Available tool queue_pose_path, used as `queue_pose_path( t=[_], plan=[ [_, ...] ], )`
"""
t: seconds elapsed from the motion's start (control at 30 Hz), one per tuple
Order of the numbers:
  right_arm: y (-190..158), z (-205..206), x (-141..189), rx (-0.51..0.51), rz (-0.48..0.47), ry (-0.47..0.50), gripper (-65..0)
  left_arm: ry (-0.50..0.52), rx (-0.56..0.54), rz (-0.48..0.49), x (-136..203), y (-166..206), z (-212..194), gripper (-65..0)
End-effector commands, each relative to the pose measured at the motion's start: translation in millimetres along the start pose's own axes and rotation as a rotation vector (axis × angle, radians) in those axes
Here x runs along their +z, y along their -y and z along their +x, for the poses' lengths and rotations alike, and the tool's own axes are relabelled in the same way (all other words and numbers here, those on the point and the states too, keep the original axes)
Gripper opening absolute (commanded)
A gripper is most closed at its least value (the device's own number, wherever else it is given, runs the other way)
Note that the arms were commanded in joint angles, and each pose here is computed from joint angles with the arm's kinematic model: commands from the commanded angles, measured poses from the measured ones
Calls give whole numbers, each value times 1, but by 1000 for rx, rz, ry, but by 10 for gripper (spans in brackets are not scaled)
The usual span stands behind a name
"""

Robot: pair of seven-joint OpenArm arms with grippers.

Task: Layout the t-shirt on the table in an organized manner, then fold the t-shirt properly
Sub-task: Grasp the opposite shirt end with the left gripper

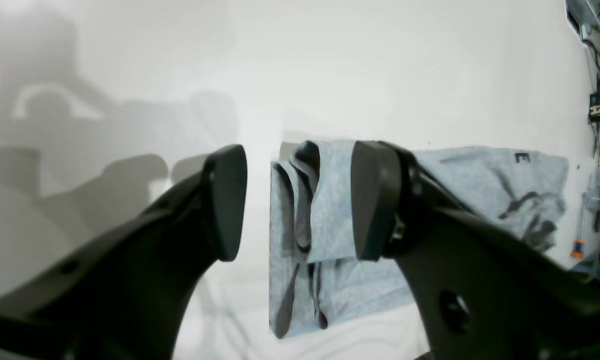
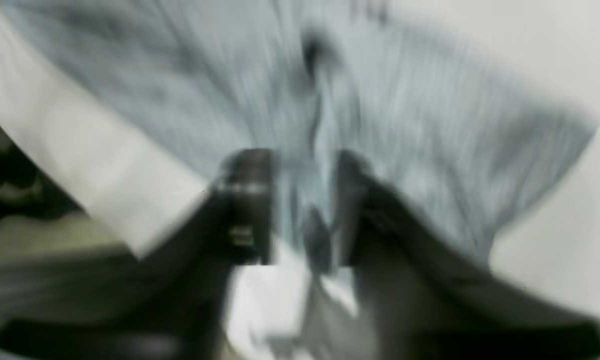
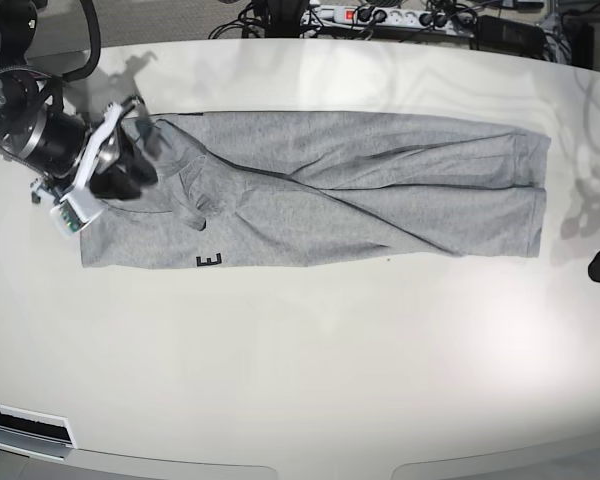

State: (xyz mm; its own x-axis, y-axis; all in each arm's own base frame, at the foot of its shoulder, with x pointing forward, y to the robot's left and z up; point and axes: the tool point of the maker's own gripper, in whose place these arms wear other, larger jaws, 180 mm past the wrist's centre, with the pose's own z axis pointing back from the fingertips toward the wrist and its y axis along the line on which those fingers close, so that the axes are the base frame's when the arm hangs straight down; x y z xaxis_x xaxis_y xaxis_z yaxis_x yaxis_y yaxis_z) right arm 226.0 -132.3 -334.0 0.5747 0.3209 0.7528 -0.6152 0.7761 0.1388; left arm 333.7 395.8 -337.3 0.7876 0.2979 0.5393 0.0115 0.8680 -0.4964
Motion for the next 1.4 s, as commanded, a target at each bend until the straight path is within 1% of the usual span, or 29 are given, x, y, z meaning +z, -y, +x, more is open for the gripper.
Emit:
queue_pose_path(
  t=[0.0, 0.1, 0.23, 0.37, 0.43, 0.5, 0.6, 0.8, 0.9, 0.97, 1.07, 1.27, 1.37],
  plan=[
    [1, 10, 2, 20, -11, 40, -644, 75, -23, 0, 17, 1, 25, -307],
    [6, 8, -7, 24, -70, 55, -650, 106, 1, 3, 23, -4, 25, -307],
    [19, -18, -24, -20, -125, 22, -650, 130, 31, 8, 27, -10, 19, -307],
    [36, -44, -43, -107, -124, -27, -650, 113, 59, 18, 21, -17, -1, -307],
    [42, -59, -53, -148, -124, -66, -650, 102, 75, 29, 20, -23, -15, -307],
    [46, -74, -61, -194, -117, -96, -650, 105, 90, 37, 20, -27, -25, -307],
    [52, -82, -68, -230, -112, -116, -650, 119, 99, 38, 14, -28, -30, -307],
    [53, -80, -70, -242, -107, -108, -650, 124, 88, 59, -12, -27, -50, -303],
    [53, -81, -70, -242, -105, -118, -650, 88, 70, 76, -27, -27, -68, -302],
    [54, -79, -70, -240, -107, -114, -650, 75, 72, 70, -33, -23, -74, -302],
    [55, -78, -70, -238, -108, -111, -650, 73, 76, 62, -36, -21, -76, -302],
    [54, -80, -70, -240, -106, -120, -650, 57, 34, 102, -38, -27, -80, -302],
    [54, -78, -71, -243, -104, -112, -650, 48, 40, 93, -42, -24, -84, -302]
  ],
)
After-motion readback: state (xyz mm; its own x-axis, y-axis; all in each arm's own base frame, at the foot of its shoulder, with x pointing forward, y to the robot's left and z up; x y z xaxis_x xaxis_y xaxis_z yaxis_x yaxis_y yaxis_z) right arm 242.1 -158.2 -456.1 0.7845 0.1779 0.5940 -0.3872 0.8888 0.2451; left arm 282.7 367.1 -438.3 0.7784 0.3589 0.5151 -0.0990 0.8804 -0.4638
